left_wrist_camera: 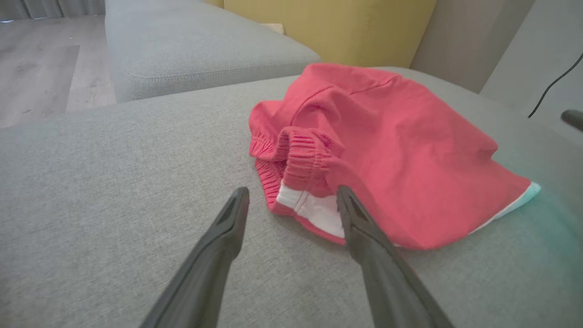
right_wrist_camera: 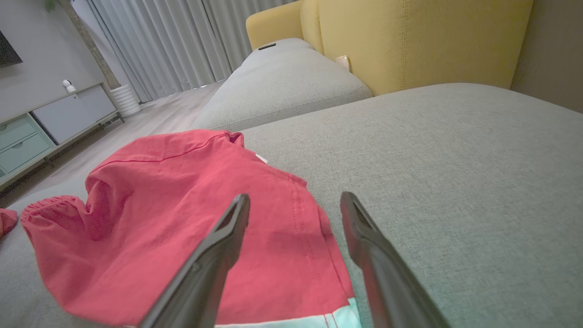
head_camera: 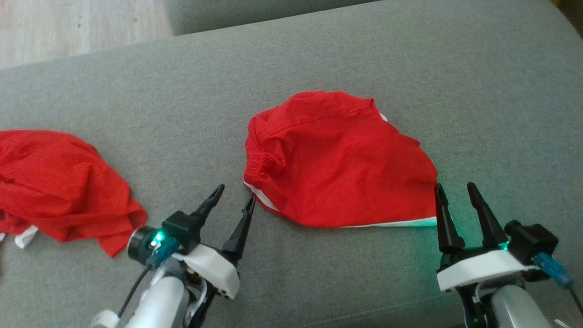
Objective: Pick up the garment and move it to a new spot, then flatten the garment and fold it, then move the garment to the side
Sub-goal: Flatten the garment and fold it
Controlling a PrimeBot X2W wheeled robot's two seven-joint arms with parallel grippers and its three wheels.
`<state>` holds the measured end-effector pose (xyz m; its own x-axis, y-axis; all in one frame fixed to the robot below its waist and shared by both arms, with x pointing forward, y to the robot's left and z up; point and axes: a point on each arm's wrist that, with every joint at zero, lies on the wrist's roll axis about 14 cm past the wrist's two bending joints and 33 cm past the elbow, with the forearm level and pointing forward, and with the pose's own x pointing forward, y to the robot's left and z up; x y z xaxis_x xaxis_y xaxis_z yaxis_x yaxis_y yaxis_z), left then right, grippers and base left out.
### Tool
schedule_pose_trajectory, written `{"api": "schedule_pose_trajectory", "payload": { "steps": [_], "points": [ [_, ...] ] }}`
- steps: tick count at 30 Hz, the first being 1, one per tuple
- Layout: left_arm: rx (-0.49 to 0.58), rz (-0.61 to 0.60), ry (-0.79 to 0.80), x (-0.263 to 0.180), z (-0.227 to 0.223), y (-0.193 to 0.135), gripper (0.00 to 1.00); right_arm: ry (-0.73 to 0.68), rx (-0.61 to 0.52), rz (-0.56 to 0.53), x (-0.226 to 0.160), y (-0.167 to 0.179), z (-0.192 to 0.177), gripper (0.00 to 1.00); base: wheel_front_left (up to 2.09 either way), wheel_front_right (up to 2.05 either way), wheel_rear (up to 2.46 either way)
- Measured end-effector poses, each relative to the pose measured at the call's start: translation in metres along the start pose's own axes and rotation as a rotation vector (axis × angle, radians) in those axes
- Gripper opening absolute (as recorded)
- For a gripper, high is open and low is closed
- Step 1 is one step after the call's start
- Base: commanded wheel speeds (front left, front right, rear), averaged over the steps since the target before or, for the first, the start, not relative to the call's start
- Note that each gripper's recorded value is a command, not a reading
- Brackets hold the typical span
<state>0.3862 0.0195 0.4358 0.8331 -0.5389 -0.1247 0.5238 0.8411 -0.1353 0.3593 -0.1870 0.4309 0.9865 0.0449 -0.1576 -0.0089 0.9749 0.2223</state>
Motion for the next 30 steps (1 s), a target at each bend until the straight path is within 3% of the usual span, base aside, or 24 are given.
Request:
{"api": "schedule_pose_trajectory", "payload": {
  "steps": [15,25,26,27,28,30],
  "points": [
    [0.113,-0.098,0.120,0.030,-0.028,0.000,1.00,-0.001,-0.005,-0.020,0.010,-0.007,0.002,1.00,0.00,0.00,0.00],
    [0.128,-0.102,0.135,0.035,-0.030,0.005,1.00,-0.008,-0.001,-0.026,0.013,-0.008,0.004,1.00,0.00,0.00,0.00],
    [0.128,-0.103,0.135,0.035,-0.030,0.004,0.49,-0.006,0.000,-0.027,0.013,-0.008,0.003,1.00,0.00,0.00,0.00],
    [0.129,-0.103,0.134,0.035,-0.030,0.004,0.07,-0.001,0.001,-0.028,0.013,-0.008,0.001,1.00,0.00,0.00,0.00],
    [0.129,-0.105,0.135,0.035,-0.030,0.004,0.00,0.005,0.002,-0.029,0.012,-0.008,-0.001,1.00,0.00,0.00,0.00],
    [0.125,-0.107,0.130,0.035,-0.028,0.003,0.00,0.024,0.002,-0.034,0.011,-0.010,-0.007,1.00,0.00,0.00,0.00]
  ]
}}
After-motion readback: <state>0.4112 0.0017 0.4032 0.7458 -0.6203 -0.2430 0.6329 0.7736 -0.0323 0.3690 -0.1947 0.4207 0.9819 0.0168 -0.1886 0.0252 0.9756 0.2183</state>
